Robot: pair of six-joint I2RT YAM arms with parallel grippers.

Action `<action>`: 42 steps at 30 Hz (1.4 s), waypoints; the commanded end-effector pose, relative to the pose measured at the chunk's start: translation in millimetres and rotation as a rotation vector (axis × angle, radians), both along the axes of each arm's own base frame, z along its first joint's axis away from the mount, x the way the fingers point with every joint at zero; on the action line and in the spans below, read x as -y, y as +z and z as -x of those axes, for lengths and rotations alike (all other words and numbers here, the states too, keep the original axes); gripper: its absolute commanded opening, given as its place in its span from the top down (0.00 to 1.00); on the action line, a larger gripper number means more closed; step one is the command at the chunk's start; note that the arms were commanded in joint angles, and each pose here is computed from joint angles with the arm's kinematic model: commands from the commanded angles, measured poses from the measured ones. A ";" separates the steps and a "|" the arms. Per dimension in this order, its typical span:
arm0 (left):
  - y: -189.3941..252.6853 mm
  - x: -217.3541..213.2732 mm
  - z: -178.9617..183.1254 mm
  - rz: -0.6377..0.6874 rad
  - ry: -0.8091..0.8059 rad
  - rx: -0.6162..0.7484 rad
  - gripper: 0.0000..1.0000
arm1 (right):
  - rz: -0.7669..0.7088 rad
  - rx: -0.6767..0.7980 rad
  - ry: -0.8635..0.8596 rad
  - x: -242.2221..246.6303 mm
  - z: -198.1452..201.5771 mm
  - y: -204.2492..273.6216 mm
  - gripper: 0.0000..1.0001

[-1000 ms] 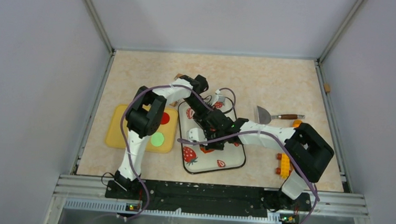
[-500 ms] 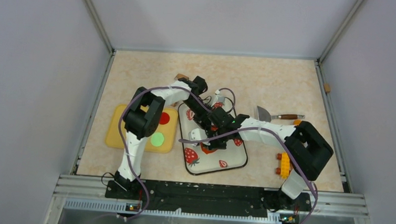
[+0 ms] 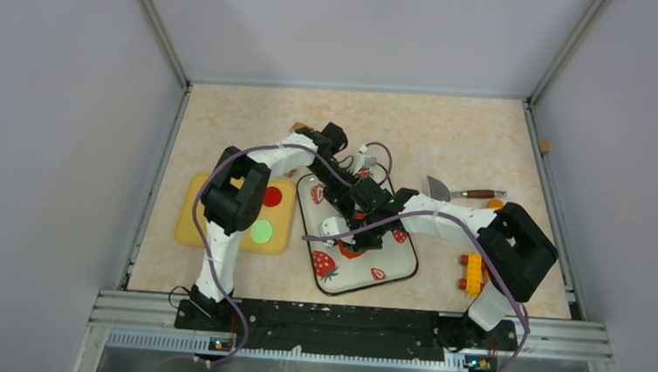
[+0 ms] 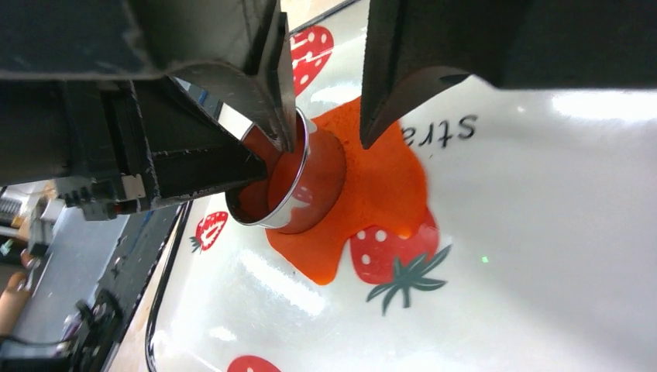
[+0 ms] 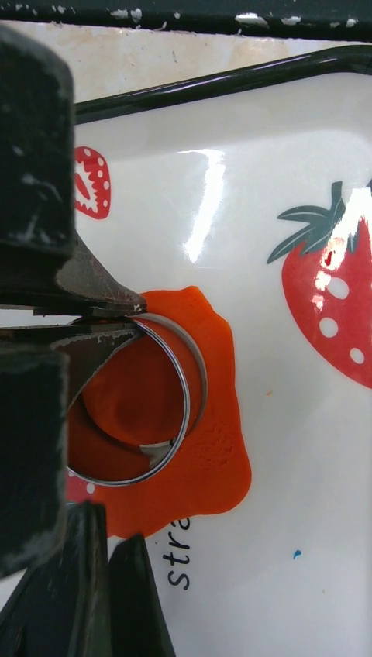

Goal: Roll out the dumpling wrappers from the dough

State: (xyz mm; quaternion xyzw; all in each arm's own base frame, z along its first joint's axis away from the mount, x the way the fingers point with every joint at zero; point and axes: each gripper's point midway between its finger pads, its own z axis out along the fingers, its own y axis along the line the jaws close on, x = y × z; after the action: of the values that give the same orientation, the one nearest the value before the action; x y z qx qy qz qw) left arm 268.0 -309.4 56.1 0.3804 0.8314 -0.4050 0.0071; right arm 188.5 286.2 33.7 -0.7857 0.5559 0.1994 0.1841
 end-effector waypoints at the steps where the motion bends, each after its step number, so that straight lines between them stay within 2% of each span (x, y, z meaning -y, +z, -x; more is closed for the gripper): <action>1: 59.1 0.4 -38.5 0.095 0.111 0.144 0.58 | -0.004 -0.013 0.002 10.2 9.1 14.6 1.00; 8: 109.4 -33.7 -83.7 0.184 0.252 0.234 0.53 | -0.087 -0.006 0.003 3.2 13.4 53.0 1.00; 14: 109.9 -69.7 -106.7 0.142 0.319 0.248 0.52 | -0.140 -0.010 -0.007 -0.6 16.6 79.0 1.00; 18: 113.7 -79.4 -109.4 0.123 0.342 0.265 0.51 | -0.161 0.016 -0.071 10.4 3.0 98.0 1.00; 23: 122.6 -91.4 -109.2 0.064 0.379 0.333 0.50 | -0.164 0.014 -0.302 46.8 -42.2 109.1 1.00; 28: 137.4 -108.6 -113.4 -0.008 0.434 0.447 0.49 | -0.169 0.100 -0.623 91.2 -109.3 108.8 1.00; 32: 149.5 -115.3 -108.1 -0.019 0.442 0.497 0.49 | -0.175 0.127 -0.794 119.1 -154.6 101.7 1.00; 37: 149.6 -116.5 -92.2 -0.013 0.422 0.470 0.48 | -0.184 0.140 -0.901 126.5 -199.0 93.7 1.00; 42: 147.0 -115.6 -81.4 0.002 0.417 0.449 0.47 | -0.185 0.134 -0.909 119.5 -224.4 82.4 1.00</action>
State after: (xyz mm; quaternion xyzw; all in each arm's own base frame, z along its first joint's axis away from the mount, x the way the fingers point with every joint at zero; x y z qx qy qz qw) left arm 360.0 -193.7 194.0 0.2744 0.8761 -0.2946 0.2652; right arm 375.8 156.0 93.2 -0.4694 0.8218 0.1039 0.3057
